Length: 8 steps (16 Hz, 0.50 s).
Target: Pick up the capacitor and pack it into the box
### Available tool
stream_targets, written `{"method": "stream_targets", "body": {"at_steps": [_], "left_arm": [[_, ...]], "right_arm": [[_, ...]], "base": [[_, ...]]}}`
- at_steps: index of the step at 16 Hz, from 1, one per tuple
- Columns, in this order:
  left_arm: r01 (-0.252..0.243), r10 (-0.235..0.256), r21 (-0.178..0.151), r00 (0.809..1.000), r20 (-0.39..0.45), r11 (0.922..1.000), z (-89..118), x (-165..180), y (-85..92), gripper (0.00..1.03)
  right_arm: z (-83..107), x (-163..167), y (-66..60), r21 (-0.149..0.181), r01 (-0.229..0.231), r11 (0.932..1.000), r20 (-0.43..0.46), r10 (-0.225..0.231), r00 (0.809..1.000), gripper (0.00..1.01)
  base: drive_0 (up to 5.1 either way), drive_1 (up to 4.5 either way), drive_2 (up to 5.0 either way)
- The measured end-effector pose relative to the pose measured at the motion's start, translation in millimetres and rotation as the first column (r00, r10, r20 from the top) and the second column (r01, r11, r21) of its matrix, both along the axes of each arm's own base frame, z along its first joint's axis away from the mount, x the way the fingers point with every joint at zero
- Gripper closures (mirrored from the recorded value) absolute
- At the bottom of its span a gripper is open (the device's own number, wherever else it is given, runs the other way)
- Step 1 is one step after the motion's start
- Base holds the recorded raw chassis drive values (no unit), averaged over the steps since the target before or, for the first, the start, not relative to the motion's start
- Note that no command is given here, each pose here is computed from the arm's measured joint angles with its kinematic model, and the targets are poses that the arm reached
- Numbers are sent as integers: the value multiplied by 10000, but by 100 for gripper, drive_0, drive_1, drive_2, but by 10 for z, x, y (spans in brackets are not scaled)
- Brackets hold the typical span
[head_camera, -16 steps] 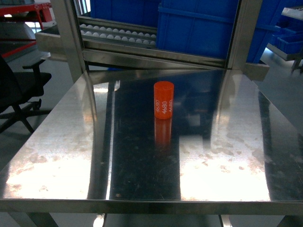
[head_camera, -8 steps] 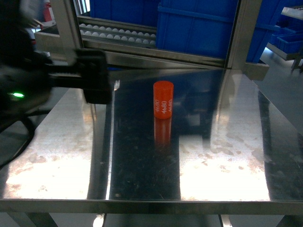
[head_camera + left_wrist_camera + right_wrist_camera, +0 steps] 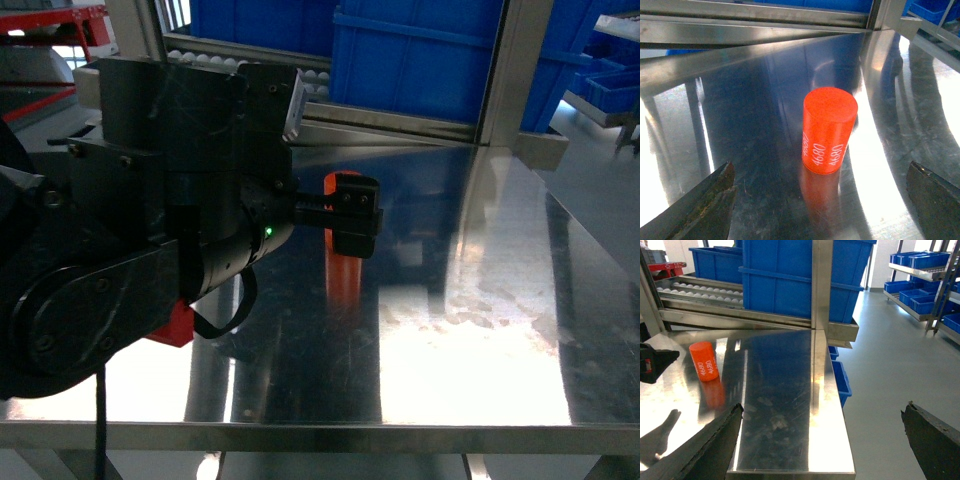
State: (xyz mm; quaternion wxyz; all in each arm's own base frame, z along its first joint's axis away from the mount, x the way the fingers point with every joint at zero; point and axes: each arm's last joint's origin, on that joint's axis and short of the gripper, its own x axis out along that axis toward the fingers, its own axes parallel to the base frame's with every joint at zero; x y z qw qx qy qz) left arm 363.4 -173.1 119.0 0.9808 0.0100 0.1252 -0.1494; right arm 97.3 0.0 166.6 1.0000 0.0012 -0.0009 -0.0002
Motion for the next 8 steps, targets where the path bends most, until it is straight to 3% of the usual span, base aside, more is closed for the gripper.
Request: {"method": "stream_targets", "body": {"at_steps": [3, 8], "left_arm": [[25, -17, 156, 9989, -471, 9999, -215, 202, -98, 5], [-35, 38, 41, 9967, -813, 10000, -380, 608, -292, 5]], "right_arm": [[0, 0, 0, 0, 0, 10000, 0, 0, 10000, 3], [0, 0, 0, 0, 0, 10000, 0, 0, 10000, 3]], "base": [[0, 0, 0], [0, 0, 0]]}}
